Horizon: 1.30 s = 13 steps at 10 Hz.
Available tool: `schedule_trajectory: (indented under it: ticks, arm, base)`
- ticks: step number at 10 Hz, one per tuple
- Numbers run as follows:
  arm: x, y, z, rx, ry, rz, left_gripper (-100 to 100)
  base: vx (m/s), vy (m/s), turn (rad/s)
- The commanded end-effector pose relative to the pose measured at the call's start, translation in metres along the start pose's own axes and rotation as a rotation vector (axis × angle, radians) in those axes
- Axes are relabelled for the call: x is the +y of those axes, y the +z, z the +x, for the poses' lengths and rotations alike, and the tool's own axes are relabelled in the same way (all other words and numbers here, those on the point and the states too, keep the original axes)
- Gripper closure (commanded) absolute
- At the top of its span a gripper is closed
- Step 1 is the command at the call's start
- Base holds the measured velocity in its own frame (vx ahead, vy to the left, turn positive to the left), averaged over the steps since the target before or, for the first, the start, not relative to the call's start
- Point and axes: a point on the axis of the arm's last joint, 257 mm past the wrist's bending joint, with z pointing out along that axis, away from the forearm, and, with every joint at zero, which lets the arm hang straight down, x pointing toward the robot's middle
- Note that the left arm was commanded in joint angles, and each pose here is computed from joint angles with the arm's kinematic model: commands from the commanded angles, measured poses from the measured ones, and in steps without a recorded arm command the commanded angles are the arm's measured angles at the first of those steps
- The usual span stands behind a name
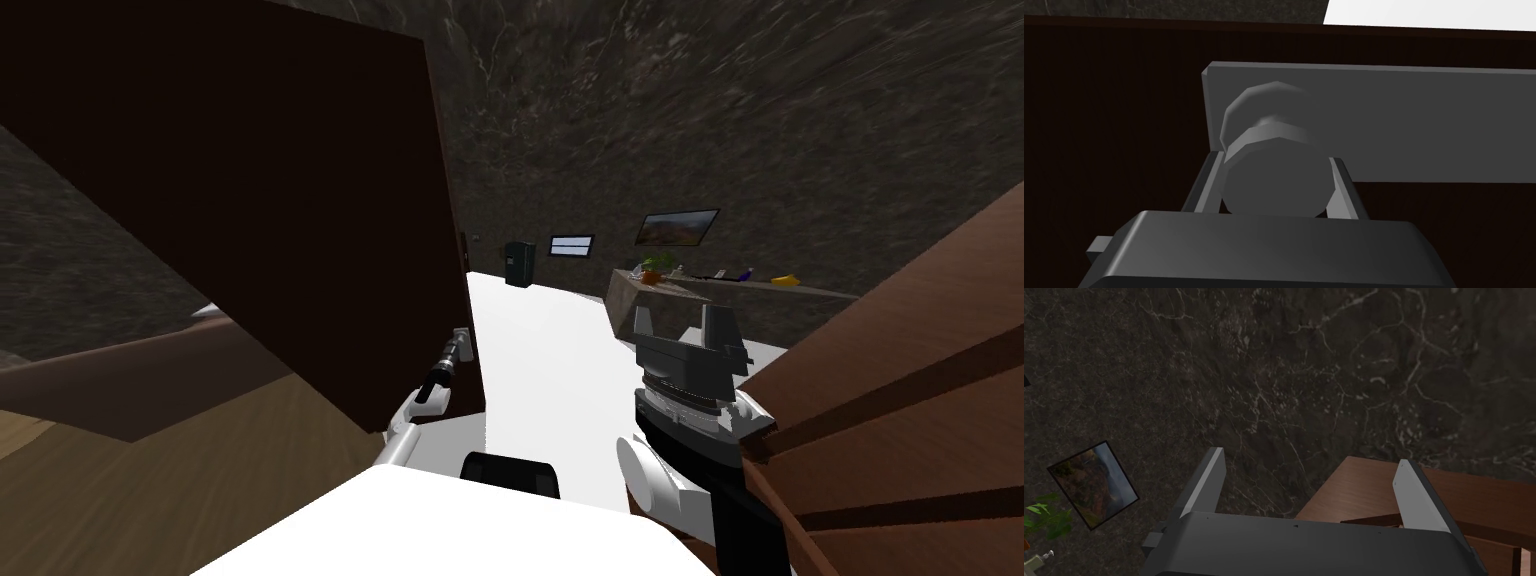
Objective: Push the door open
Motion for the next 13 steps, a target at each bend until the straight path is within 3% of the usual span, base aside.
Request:
schedule_trajectory:
  ticks: [1, 6, 7, 8, 13]
  arm:
    - [-0.005, 0.002, -0.019, -0.03, 0.011, 0.011, 100]
    - [-0.007, 0.0013, -0.054, -0.098, 0.014, 0.013, 100]
    - [-0.006, -0.0031, -0.032, -0.059, 0.029, 0.013, -100]
    - [-0.006, -0.0043, -0.026, -0.05, 0.031, 0.012, -100]
    - [-0.003, -0.018, 0.039, 0.016, -0.003, 0.008, -100]
  base:
    - [0.14, -0.052, 0.041]
    - [0.187, -0.061, 0.092]
    - [0.008, -0.028, 0.188]
    - [-0.167, 0.005, 0.178]
    - [-0.196, -0.028, 0.126]
